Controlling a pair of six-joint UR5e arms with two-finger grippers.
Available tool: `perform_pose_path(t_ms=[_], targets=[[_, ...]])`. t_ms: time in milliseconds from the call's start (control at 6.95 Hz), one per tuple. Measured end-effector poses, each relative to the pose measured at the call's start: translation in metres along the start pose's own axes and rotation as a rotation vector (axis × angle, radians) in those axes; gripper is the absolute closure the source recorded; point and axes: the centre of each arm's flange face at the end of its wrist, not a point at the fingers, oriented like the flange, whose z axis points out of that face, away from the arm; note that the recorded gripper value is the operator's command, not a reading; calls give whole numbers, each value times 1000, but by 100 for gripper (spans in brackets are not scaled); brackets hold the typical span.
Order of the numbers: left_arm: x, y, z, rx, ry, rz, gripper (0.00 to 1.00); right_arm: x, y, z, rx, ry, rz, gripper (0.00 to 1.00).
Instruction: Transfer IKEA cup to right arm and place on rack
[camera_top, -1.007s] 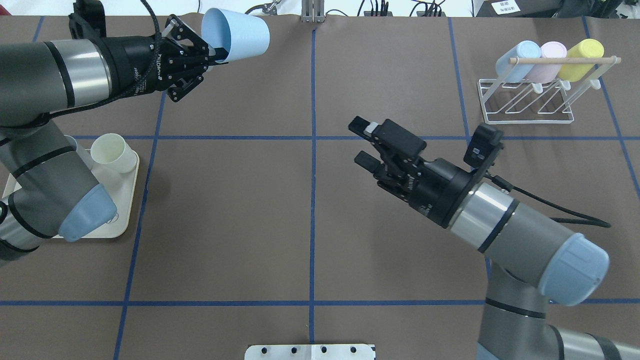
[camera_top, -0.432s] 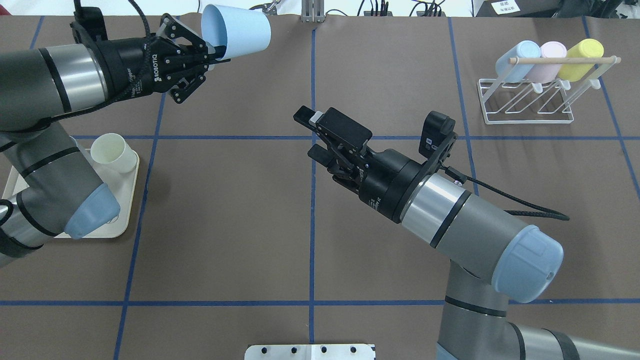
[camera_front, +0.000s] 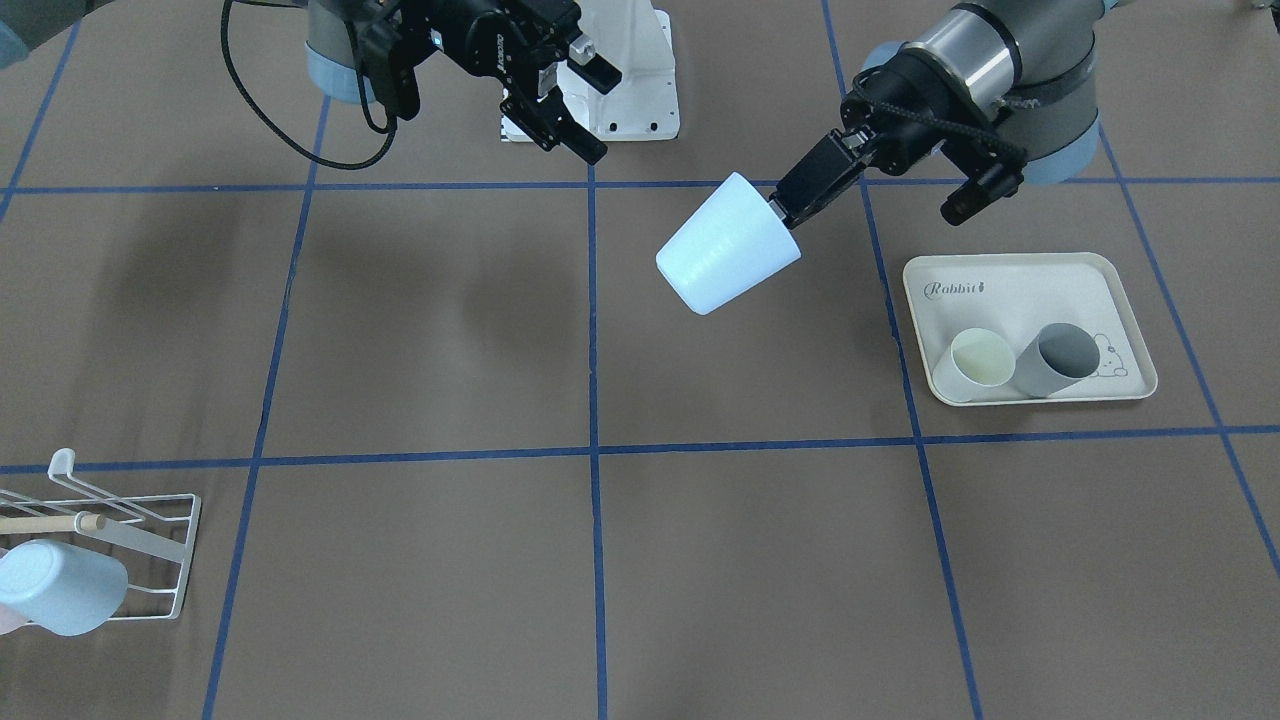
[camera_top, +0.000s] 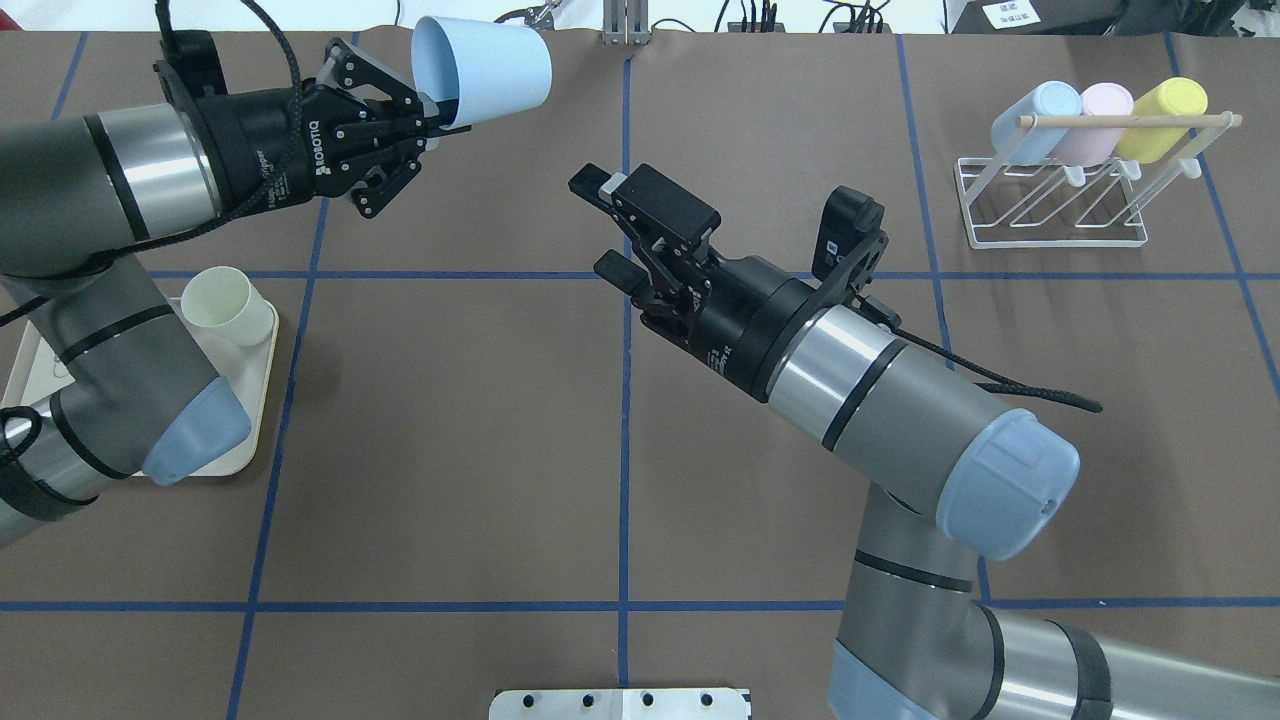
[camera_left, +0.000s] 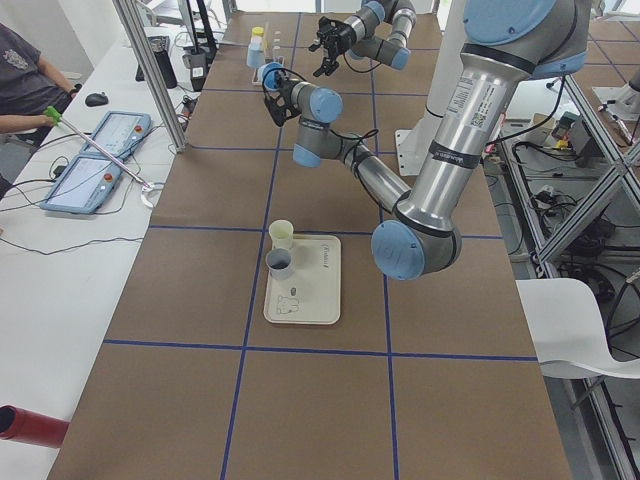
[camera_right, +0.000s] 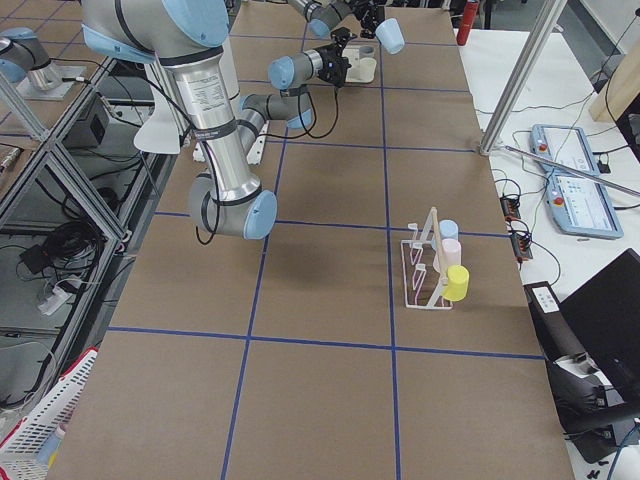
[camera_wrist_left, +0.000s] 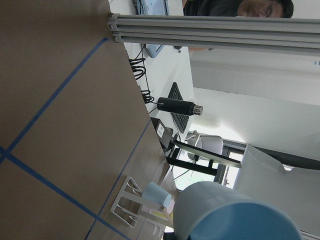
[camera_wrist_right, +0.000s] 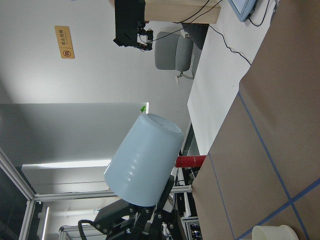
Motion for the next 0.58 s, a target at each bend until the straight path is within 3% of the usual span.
perform_pose_path(t_ms=[288,576], targets=[[-22,21,5,-26,128,-34,100,-2,-15,9,27,-4,-1,0],[-39,35,10,-25,193,-81,100,-6,-23,10,40,-11,1,1]])
